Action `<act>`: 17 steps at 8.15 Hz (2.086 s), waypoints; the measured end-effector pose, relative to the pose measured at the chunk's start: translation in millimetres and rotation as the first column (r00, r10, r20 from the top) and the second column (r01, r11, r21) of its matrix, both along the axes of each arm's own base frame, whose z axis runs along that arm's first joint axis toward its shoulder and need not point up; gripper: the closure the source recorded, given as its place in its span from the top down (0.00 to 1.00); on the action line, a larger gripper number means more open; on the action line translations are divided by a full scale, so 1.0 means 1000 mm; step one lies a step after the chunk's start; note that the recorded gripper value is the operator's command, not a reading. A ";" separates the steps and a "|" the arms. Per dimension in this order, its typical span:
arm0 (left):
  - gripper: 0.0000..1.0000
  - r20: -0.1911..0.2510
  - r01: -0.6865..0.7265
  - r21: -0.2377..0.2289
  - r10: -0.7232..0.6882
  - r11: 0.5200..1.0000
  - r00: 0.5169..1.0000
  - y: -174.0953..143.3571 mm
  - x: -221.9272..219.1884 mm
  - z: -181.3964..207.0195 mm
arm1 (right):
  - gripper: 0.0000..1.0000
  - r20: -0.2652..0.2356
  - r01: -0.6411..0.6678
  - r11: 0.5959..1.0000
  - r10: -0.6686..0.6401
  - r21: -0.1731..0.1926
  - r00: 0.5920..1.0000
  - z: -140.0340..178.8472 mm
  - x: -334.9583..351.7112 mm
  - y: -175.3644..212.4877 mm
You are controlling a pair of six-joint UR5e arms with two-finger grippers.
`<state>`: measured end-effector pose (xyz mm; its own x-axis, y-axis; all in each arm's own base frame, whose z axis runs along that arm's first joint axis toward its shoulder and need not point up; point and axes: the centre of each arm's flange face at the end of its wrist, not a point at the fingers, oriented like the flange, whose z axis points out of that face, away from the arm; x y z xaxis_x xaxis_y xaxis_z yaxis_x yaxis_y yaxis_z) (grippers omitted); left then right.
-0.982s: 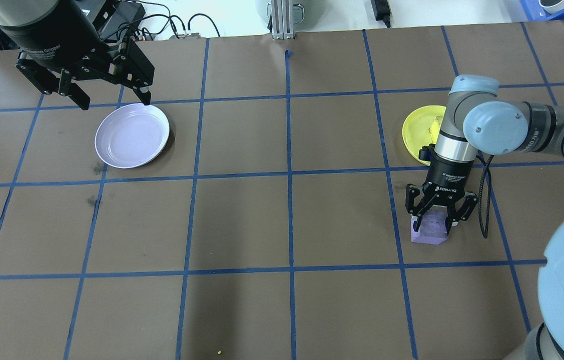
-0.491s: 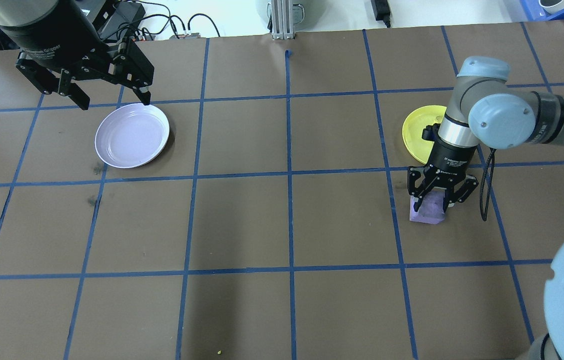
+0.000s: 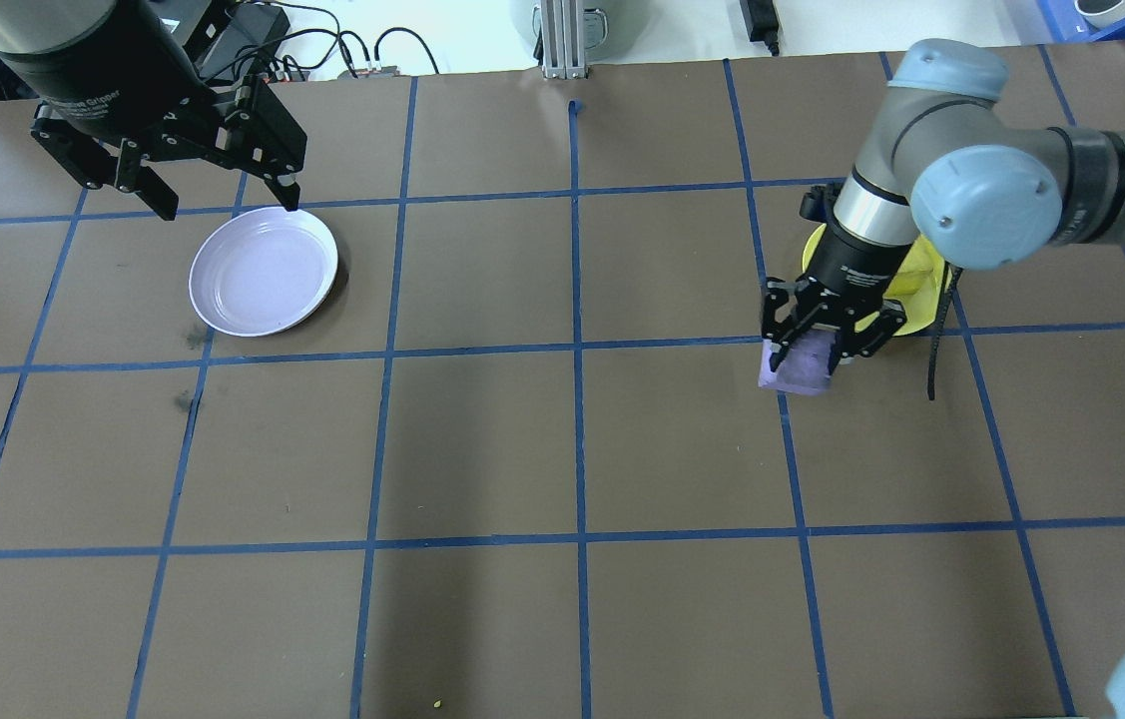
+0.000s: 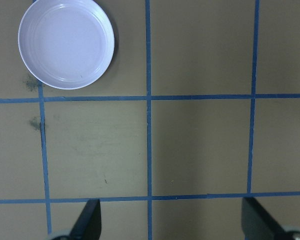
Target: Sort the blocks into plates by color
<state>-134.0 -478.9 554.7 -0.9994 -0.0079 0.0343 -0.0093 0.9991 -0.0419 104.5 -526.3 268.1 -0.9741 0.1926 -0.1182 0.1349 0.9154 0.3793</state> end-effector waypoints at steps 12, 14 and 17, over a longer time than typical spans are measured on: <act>1.00 0.011 0.035 -0.012 -0.035 0.999 0.999 -0.002 0.010 0.005 | 1.00 0.101 0.259 0.964 -0.253 -0.059 0.962 -0.030 0.315 0.030; 1.00 0.011 0.036 -0.012 -0.036 0.999 0.999 -0.002 0.011 0.005 | 1.00 0.094 0.260 0.963 -0.253 -0.072 0.963 -0.026 0.315 0.029; 1.00 0.011 0.036 -0.011 -0.036 0.999 0.999 -0.002 0.010 0.005 | 1.00 0.090 0.266 0.960 -0.259 -0.087 0.962 0.015 0.296 0.031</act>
<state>-123.5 -480.6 559.3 -0.9993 0.0285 0.0236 0.0272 0.9982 -0.0527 400.4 -495.3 282.8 -0.8780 0.4242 -0.2219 0.3493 0.8846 0.3090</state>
